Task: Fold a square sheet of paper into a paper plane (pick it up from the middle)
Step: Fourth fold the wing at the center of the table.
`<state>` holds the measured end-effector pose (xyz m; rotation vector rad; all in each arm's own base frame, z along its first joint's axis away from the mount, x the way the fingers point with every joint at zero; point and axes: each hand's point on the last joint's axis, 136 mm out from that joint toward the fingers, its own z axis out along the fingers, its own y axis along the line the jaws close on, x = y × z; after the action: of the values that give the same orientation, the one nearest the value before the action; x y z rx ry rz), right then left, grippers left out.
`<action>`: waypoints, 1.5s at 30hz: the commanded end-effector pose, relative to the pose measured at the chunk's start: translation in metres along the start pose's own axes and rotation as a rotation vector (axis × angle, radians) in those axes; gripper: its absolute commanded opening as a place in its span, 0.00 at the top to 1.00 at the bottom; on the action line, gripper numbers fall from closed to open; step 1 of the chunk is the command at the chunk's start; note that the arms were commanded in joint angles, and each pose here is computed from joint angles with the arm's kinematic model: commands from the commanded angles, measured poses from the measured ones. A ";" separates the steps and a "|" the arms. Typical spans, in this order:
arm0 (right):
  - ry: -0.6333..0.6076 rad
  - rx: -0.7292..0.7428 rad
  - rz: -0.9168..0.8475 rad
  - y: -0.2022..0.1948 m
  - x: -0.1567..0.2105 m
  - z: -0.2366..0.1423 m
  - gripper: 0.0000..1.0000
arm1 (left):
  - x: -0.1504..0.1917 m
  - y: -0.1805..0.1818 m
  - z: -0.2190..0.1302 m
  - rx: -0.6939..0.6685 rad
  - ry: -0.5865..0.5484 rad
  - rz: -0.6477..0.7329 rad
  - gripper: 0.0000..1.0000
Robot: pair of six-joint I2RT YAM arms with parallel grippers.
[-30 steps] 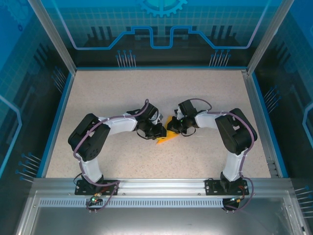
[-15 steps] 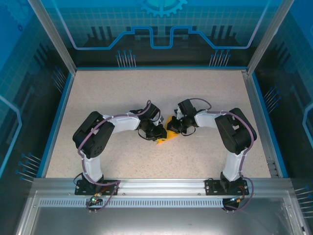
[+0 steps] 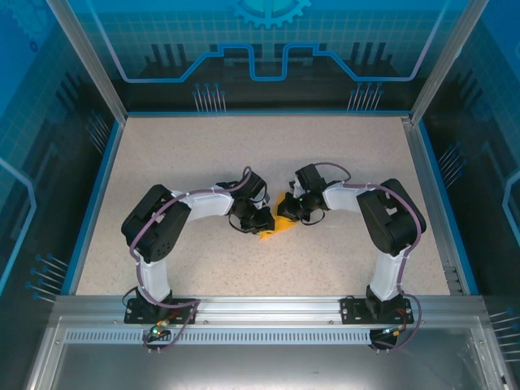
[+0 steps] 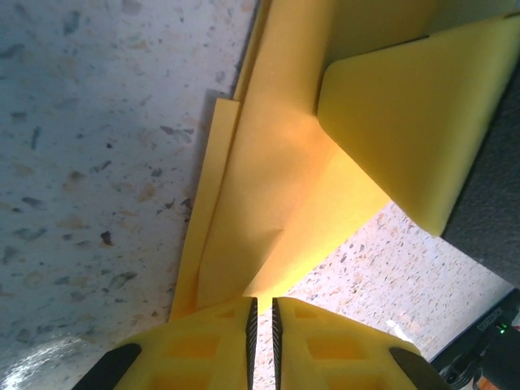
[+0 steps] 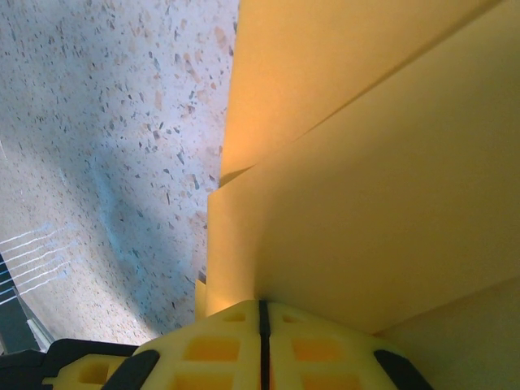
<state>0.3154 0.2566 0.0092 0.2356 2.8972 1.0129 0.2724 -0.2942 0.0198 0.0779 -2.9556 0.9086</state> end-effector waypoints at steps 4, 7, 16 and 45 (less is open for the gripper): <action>0.043 0.196 0.076 -0.054 0.018 0.015 0.91 | 0.002 0.014 0.002 -0.073 0.003 0.003 0.84; 0.047 0.201 0.078 -0.056 0.019 0.016 0.91 | 0.003 0.017 0.003 -0.078 0.004 -0.003 0.84; 0.062 0.244 0.084 -0.065 0.022 0.017 0.91 | 0.003 0.026 0.003 -0.037 0.008 -0.043 0.84; 0.090 0.328 0.103 -0.081 0.026 0.019 0.91 | 0.041 0.069 0.003 -0.016 0.103 -0.095 0.87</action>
<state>0.3162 0.2573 0.0072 0.2511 2.9527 0.9825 0.2697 -0.2762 0.0115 0.0968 -2.9044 1.1140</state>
